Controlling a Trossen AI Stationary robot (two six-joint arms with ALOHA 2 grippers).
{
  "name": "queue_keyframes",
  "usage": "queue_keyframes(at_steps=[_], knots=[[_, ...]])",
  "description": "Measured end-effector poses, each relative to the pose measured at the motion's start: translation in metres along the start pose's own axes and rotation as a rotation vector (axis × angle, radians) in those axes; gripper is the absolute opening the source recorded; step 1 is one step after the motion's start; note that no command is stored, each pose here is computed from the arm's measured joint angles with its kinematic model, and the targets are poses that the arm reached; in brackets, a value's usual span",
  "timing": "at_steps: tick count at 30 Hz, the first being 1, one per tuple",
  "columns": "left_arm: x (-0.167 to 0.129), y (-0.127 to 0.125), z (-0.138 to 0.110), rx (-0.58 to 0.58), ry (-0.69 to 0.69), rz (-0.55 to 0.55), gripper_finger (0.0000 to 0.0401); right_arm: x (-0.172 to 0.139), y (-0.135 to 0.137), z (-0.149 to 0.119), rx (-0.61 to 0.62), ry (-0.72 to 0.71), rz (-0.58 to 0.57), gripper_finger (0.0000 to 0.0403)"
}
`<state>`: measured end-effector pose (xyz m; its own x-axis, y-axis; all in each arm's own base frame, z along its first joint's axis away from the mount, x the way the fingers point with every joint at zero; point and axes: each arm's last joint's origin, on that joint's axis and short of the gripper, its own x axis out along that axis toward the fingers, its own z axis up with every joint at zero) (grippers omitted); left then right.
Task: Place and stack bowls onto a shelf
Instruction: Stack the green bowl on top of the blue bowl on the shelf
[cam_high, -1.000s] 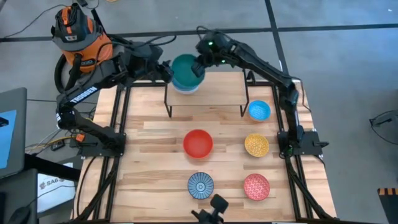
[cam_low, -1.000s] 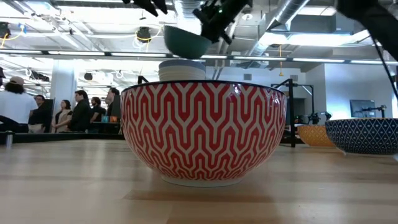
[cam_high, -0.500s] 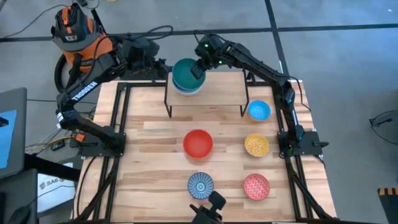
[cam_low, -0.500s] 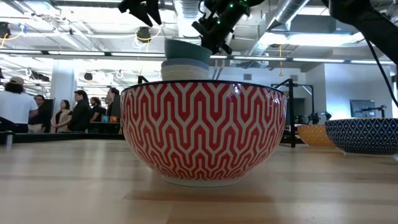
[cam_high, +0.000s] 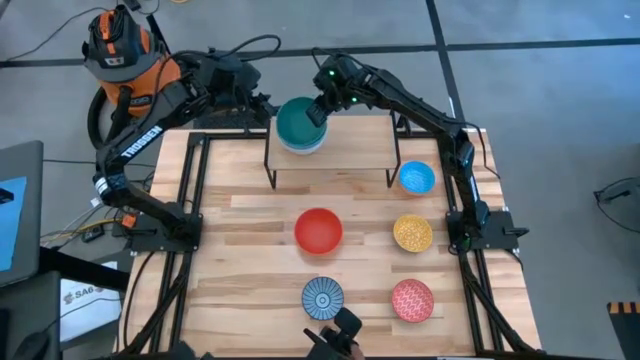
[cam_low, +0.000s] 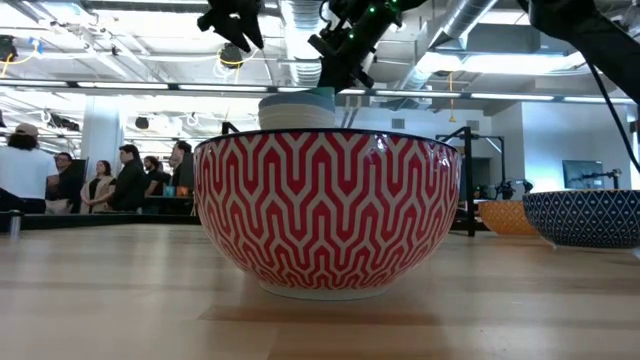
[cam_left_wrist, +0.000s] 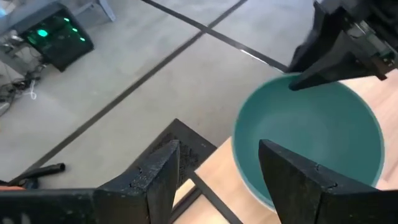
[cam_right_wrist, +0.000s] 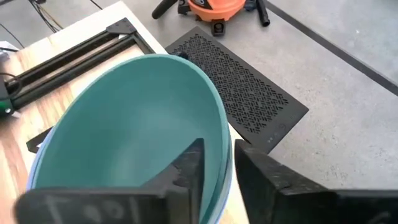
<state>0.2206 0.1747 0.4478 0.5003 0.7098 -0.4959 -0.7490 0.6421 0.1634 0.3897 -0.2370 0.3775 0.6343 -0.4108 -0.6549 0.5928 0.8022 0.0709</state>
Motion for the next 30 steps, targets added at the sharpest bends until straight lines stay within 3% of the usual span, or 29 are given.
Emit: queue_keyframes(at_steps=[6,12,17,20,25,27,30], knots=[[0.017,-0.005,-0.002,0.015,0.039,-0.007,0.0206,0.0,0.001,0.002,0.014,-0.02,0.002,0.0159],[0.021,-0.006,-0.002,0.031,0.042,-0.004,0.0206,-0.022,0.001,0.008,0.017,-0.069,0.007,0.0159],[0.021,-0.005,-0.003,0.044,0.048,-0.003,0.0206,-0.055,0.003,0.015,-0.02,-0.119,0.075,0.0134],[0.025,0.0,-0.007,0.008,0.072,-0.013,0.0206,-0.065,0.005,0.016,-0.066,-0.129,0.15,0.01],[0.037,0.008,-0.032,-0.033,0.109,-0.085,0.0206,-0.036,0.007,-0.001,-0.099,-0.11,0.275,0.0027],[0.036,0.009,-0.04,-0.021,0.095,-0.102,0.0206,-0.028,0.009,-0.006,-0.081,-0.199,0.344,0.0017],[0.035,0.009,-0.05,-0.01,0.084,-0.106,0.0206,-0.041,0.004,-0.012,-0.068,-0.38,0.395,0.0019]])
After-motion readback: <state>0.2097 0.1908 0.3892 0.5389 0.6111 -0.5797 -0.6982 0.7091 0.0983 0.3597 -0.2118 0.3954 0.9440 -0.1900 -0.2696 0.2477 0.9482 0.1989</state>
